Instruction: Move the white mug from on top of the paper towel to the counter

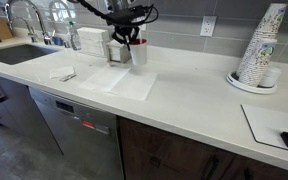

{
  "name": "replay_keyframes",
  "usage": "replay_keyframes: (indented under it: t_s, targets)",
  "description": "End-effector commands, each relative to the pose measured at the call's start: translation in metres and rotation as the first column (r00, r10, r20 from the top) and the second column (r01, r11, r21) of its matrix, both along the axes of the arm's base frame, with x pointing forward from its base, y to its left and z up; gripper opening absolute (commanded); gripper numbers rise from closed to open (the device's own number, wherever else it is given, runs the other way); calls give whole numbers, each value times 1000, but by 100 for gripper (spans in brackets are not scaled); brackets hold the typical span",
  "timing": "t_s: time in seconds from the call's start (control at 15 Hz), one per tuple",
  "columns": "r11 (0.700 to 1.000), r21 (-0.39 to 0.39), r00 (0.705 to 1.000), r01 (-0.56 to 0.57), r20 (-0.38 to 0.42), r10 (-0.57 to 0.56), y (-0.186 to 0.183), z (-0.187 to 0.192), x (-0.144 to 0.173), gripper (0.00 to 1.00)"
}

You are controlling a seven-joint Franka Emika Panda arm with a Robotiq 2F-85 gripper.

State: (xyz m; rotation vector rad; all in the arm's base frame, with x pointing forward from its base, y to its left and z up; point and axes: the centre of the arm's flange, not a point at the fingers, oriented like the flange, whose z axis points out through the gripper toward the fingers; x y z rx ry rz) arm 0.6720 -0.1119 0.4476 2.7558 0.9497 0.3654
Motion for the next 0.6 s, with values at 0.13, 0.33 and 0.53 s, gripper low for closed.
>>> replay_keyframes:
  t_s: [0.13, 0.33, 0.53]
  targets:
    - [988, 36, 988, 151, -32, -150, -70, -1, -15, 6]
    - [989, 27, 989, 147, -34, -146, -75, -8, -19, 10]
    - [987, 29, 986, 160, -38, -159, -81, -9, -21, 10]
